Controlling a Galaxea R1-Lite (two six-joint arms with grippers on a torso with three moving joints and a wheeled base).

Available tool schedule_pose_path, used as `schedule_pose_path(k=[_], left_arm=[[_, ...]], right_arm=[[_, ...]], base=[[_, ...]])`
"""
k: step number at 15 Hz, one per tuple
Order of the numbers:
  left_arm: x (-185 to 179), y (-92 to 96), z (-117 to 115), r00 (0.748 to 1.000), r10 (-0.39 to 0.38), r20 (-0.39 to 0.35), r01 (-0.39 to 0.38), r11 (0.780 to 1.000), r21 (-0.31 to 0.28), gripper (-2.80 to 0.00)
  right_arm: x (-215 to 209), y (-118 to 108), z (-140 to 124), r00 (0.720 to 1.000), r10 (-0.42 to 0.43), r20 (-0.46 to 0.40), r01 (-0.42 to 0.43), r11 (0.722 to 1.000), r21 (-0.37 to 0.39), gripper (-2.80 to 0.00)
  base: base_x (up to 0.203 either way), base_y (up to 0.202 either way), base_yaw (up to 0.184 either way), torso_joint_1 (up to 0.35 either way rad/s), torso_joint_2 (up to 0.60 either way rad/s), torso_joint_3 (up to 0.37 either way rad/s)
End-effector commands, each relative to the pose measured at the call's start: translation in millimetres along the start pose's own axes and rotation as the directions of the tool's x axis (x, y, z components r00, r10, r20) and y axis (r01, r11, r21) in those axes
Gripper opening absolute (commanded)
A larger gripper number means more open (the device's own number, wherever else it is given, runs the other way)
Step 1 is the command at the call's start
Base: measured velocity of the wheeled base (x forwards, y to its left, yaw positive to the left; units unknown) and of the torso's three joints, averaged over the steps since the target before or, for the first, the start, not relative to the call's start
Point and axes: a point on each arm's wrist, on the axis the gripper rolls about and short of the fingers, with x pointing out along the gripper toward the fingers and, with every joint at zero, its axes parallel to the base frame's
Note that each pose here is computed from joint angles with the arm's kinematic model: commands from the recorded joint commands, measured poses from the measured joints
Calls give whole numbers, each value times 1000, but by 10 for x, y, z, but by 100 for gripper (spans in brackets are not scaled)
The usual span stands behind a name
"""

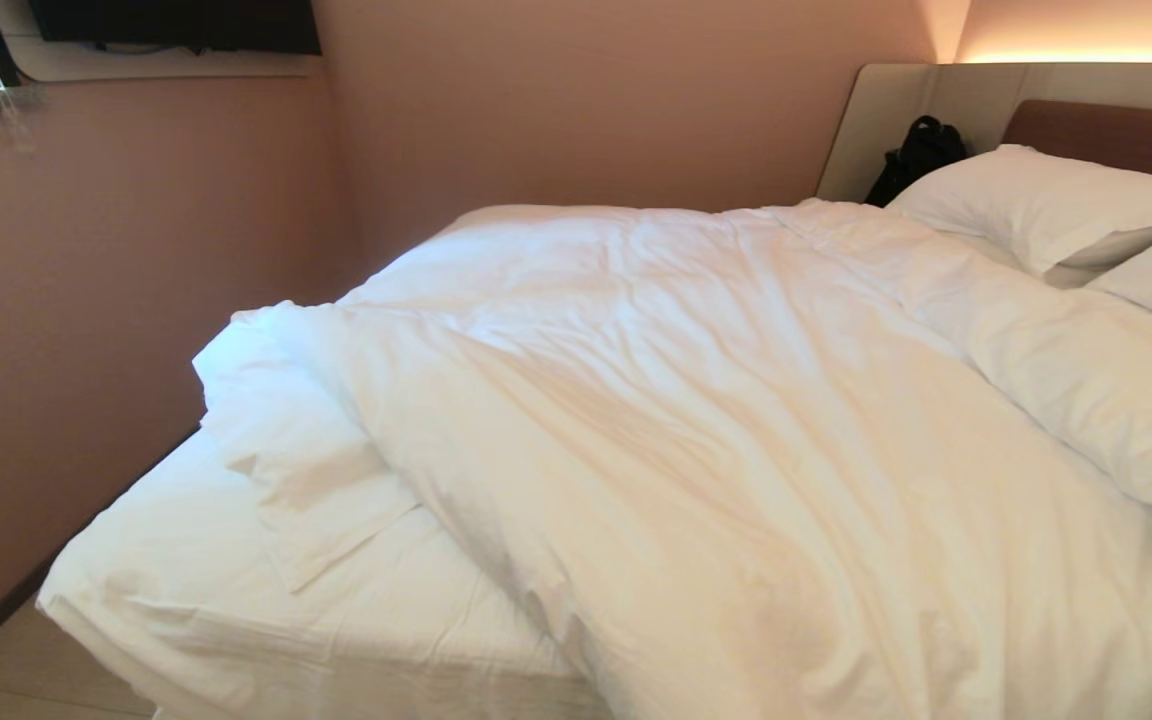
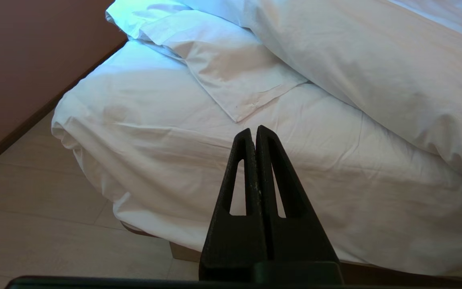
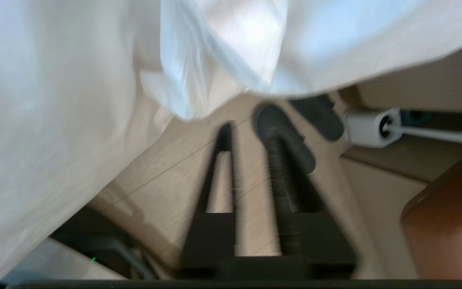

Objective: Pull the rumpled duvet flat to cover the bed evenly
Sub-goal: Flatten the corners of the folded blanket

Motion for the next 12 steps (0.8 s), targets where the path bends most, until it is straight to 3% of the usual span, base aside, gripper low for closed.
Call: schedule_pose_path(k=[1, 8, 12], left_arm=[[1, 0, 1, 1000, 2, 0, -2, 1000, -1, -280], [1, 0, 1, 1000, 2, 0, -2, 1000, -1, -280], [1, 0, 1, 1000, 2, 0, -2, 1000, -1, -280]], right_arm=[[110, -13, 68, 1000, -10, 21, 11, 999, -44, 0], [448, 63, 6, 1000, -2, 3, 2, 998, -59, 0], [643, 90, 1, 999, -22, 40, 24, 999, -49, 0]], base=[[0, 0, 0, 0, 0, 0], [0, 0, 0, 0, 0, 0], [0, 0, 0, 0, 0, 0]])
